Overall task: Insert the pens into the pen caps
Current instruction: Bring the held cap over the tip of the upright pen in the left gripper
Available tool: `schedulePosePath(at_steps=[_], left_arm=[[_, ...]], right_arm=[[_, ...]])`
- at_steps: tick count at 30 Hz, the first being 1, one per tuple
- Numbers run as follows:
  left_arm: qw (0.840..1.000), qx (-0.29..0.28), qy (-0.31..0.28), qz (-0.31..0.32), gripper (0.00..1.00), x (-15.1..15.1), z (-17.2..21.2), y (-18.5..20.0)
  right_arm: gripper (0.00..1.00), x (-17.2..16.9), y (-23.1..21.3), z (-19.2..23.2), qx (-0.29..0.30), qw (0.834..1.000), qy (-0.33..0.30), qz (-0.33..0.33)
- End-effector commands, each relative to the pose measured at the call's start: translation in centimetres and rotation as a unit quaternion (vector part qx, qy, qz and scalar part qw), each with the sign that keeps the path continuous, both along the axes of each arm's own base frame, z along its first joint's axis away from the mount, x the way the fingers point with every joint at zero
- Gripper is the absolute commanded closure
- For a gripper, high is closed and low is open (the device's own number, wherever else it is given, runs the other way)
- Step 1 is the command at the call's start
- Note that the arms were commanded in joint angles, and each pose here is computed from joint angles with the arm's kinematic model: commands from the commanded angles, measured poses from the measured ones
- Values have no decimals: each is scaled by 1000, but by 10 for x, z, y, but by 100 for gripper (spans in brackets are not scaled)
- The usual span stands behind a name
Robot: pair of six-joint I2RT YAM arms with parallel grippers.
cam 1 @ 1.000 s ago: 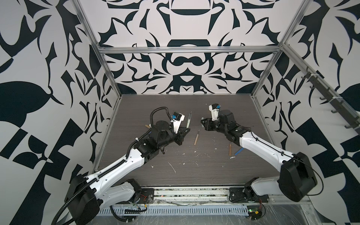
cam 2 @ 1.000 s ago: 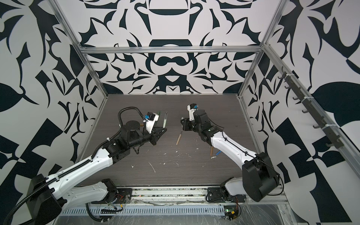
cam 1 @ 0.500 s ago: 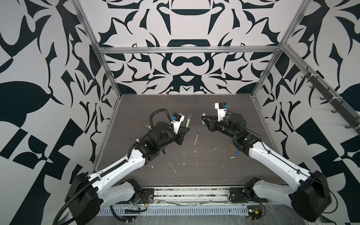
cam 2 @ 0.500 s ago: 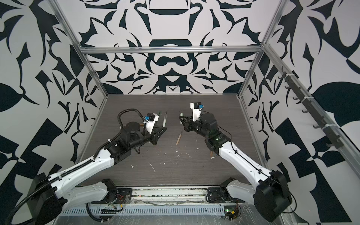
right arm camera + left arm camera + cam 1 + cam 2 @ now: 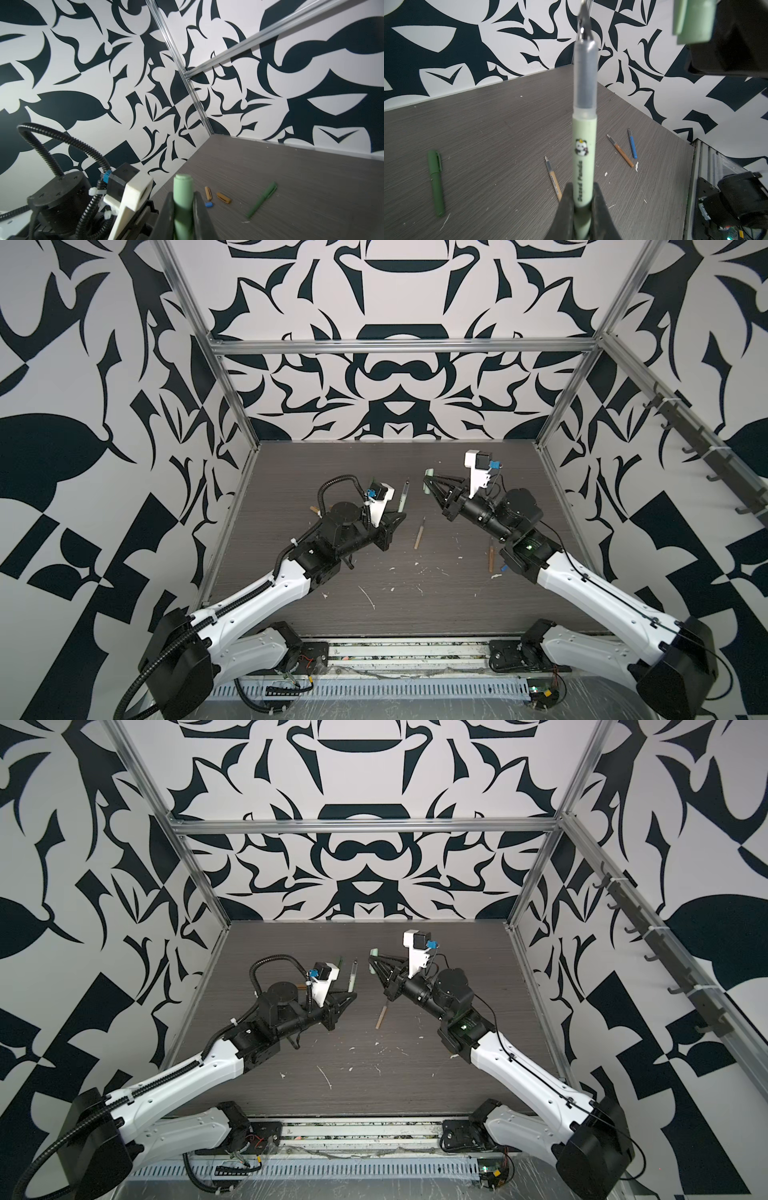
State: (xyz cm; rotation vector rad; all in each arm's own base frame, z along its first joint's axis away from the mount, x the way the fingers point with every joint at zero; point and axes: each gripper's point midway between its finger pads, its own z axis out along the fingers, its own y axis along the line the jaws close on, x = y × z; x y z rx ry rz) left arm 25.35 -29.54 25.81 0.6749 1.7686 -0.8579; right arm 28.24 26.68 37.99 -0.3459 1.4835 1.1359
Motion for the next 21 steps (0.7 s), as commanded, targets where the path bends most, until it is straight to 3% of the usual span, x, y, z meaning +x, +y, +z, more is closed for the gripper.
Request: schedulePosePath(at_steps=[1, 21], left_arm=[[1000, -13, -14, -15, 100, -4, 10, -3], [999, -20, -11, -27, 100, -9, 13, -5]], right_arm=[[93, -6, 4, 51, 41, 996, -78, 4], [96, 13, 17, 64, 59, 992, -108, -9]])
